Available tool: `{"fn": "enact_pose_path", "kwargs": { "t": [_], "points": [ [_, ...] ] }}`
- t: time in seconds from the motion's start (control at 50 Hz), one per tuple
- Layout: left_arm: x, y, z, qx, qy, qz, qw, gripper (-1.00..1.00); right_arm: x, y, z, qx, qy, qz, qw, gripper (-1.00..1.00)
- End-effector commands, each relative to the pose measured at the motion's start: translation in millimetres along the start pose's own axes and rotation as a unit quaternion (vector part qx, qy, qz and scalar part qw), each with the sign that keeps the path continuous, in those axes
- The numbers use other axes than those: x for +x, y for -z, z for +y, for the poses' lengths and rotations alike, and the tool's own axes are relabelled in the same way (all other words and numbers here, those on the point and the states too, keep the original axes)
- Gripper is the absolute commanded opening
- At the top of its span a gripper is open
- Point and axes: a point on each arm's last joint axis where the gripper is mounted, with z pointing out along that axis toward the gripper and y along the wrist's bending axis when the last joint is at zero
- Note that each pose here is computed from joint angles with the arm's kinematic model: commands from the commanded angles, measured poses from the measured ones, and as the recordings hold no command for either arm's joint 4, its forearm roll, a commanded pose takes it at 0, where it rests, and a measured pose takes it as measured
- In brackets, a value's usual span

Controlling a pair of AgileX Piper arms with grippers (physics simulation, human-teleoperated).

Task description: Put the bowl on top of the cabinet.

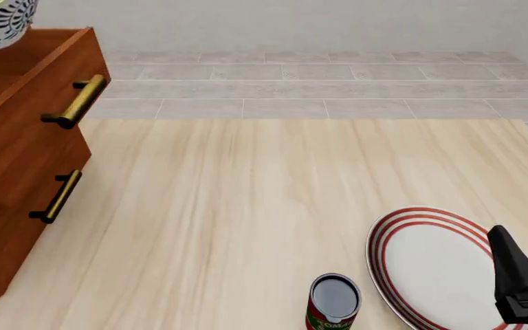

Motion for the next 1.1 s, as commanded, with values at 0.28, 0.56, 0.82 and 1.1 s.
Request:
{"fn": "enact_pose_path", "kwargs": {
  "t": [0.28, 0.56, 0.82, 1.1],
  "points": [
    [-29.2, 0.7, 24.2, -0.057, 0.039, -0.028, 0.9972, -1.00, -0.2, 0.0, 0.1, -0.001, 0.001, -0.001, 1.0000, 1.00],
    [-42.8, 2.9, 41.6, -0.089, 0.066, -0.050, 0.9927, -1.00, -0.4, 0.0, 0.1, -0.001, 0.002, -0.002, 1.0000, 1.00],
    [-48.4, 1.3, 58.4, -0.114, 0.094, -0.063, 0.9870, -1.00, -0.1, 0.0, 0.3, -0.003, 0.003, -0.001, 1.0000, 1.00],
    [-46.0, -0.4, 63.7, -0.120, 0.104, -0.064, 0.9852, -1.00, 0.0, 0.0, 0.3, -0.003, 0.005, 0.000, 1.0000, 1.00]
  ]
}}
